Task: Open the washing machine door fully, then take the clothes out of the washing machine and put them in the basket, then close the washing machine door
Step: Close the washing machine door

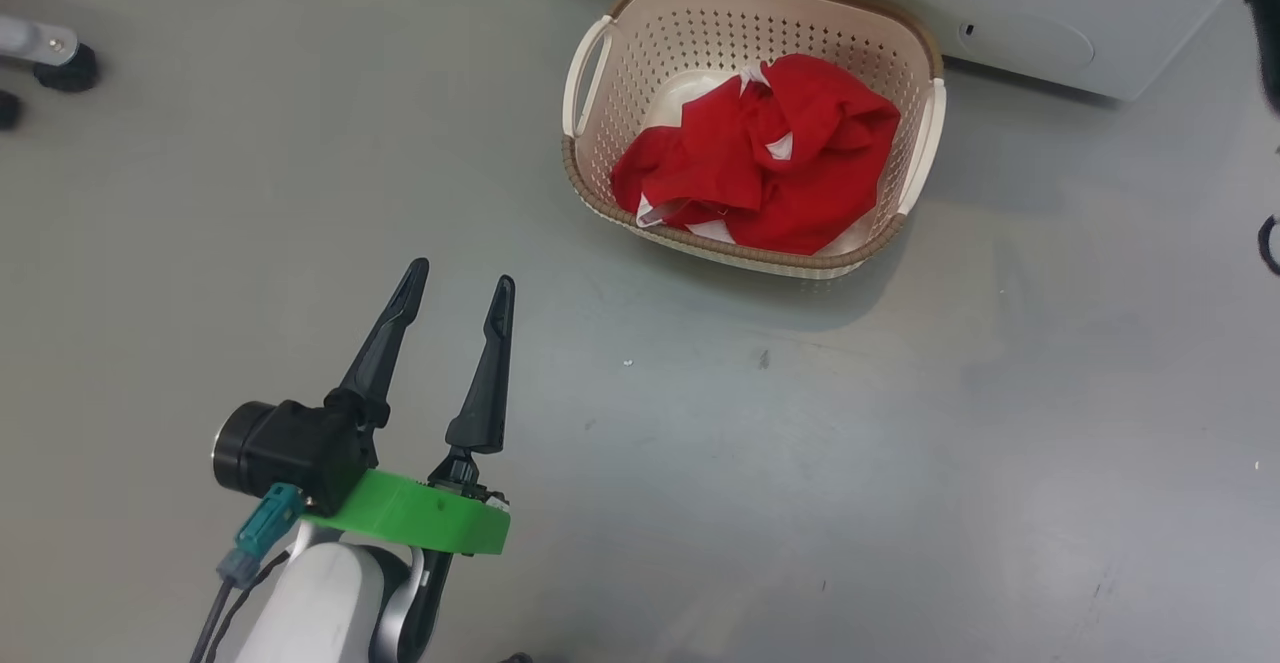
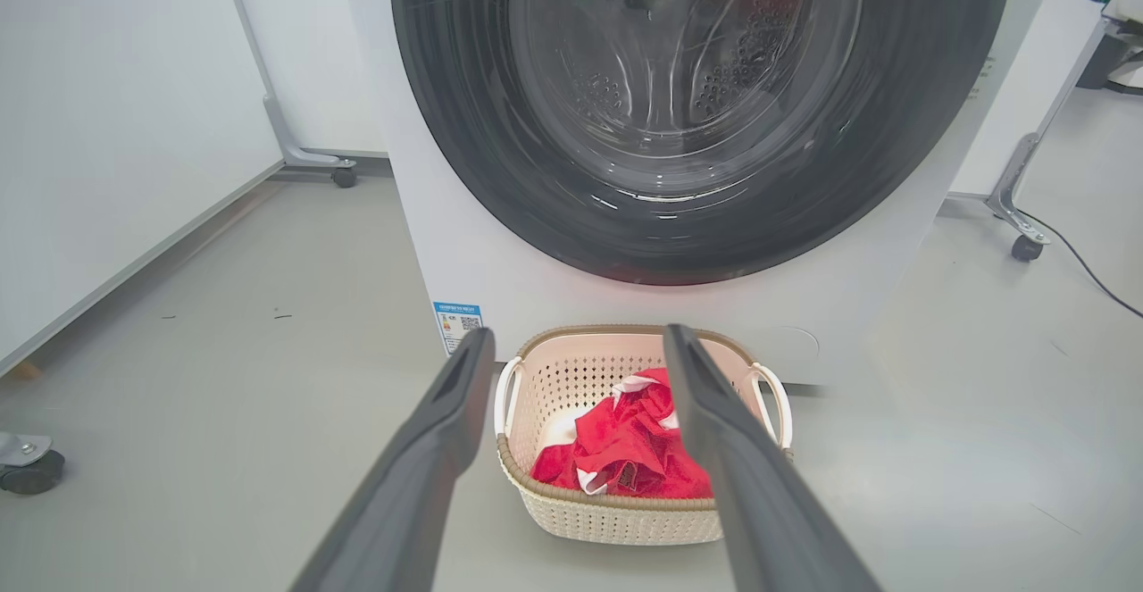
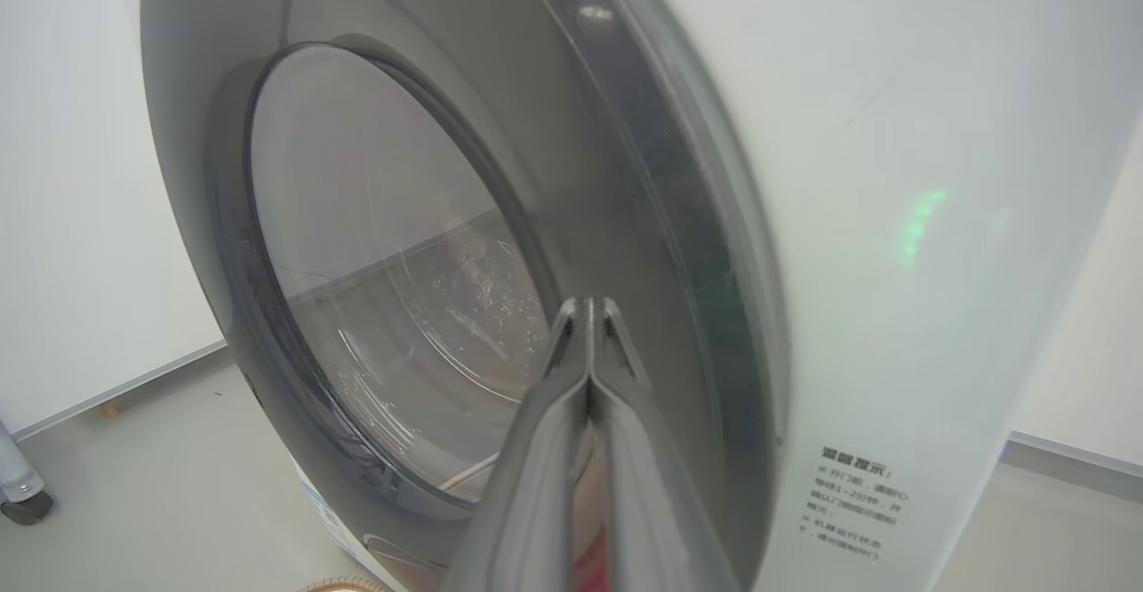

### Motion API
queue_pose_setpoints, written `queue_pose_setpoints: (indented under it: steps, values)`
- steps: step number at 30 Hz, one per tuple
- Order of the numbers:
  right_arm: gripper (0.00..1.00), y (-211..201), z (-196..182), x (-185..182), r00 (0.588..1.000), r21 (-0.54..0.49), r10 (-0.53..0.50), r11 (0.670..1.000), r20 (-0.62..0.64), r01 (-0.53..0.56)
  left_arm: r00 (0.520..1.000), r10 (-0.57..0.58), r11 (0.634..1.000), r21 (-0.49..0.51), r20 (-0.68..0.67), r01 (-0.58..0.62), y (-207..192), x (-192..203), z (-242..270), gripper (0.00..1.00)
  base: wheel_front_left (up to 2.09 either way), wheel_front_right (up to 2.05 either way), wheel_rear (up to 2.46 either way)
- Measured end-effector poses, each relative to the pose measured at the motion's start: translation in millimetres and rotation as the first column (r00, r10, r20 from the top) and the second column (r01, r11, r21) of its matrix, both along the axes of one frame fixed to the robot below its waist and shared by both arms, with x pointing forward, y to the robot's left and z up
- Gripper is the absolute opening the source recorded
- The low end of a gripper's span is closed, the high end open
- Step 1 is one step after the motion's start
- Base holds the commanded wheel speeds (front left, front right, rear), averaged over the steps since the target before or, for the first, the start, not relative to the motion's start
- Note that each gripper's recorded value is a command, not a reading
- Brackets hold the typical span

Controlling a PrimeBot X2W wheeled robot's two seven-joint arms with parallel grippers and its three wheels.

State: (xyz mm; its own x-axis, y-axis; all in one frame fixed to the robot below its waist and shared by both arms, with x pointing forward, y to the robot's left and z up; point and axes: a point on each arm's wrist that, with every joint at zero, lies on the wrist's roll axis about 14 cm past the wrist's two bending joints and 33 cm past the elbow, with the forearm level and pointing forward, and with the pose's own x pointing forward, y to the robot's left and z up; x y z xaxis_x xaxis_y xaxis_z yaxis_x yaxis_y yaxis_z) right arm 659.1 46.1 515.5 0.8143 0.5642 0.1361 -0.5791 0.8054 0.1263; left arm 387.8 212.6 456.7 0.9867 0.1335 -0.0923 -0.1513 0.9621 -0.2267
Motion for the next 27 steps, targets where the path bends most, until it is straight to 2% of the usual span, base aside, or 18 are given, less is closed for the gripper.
queue_pose_setpoints:
  steps: [10,17,18,20,21,22,27]
  values:
    - [0.00,-16,-46,-56,0.989,0.045,-0.018,0.999,-0.145,0.025,0.998,-0.034,0.999,0.014,0.050,0.033,-8,5,14,1.00,0.00,0.00,0.00]
    - [0.00,-30,-85,-116,0.961,0.016,-0.033,0.999,-0.274,0.039,0.994,-0.079,0.997,0.018,0.078,0.078,-20,6,22,1.00,0.00,0.00,0.00]
    - [0.18,-34,-90,-124,0.956,0.011,-0.039,0.999,-0.289,0.044,0.993,-0.087,0.996,0.022,0.080,0.085,-22,6,23,1.00,0.00,0.00,0.00]
    - [0.62,-41,-96,-139,0.948,0.003,-0.053,0.998,-0.314,0.057,0.992,-0.097,0.995,0.026,0.079,0.095,-23,2,24,1.00,0.00,0.00,0.00]
    - [0.90,-43,-98,-146,0.944,0.001,-0.058,0.998,-0.325,0.062,0.992,-0.103,0.995,0.026,0.077,0.101,-24,0,23,1.00,0.00,0.00,0.00]
    - [1.00,-46,-99,-153,0.941,0.003,-0.063,0.998,-0.332,0.068,0.992,-0.106,0.994,0.027,0.074,0.104,-25,-3,22,1.00,0.00,0.00,0.00]
    - [1.00,-64,-84,-171,0.938,0.039,-0.123,0.989,-0.323,0.143,0.990,-0.125,0.992,0.023,0.062,0.123,-30,-11,18,1.00,0.00,0.00,0.00]
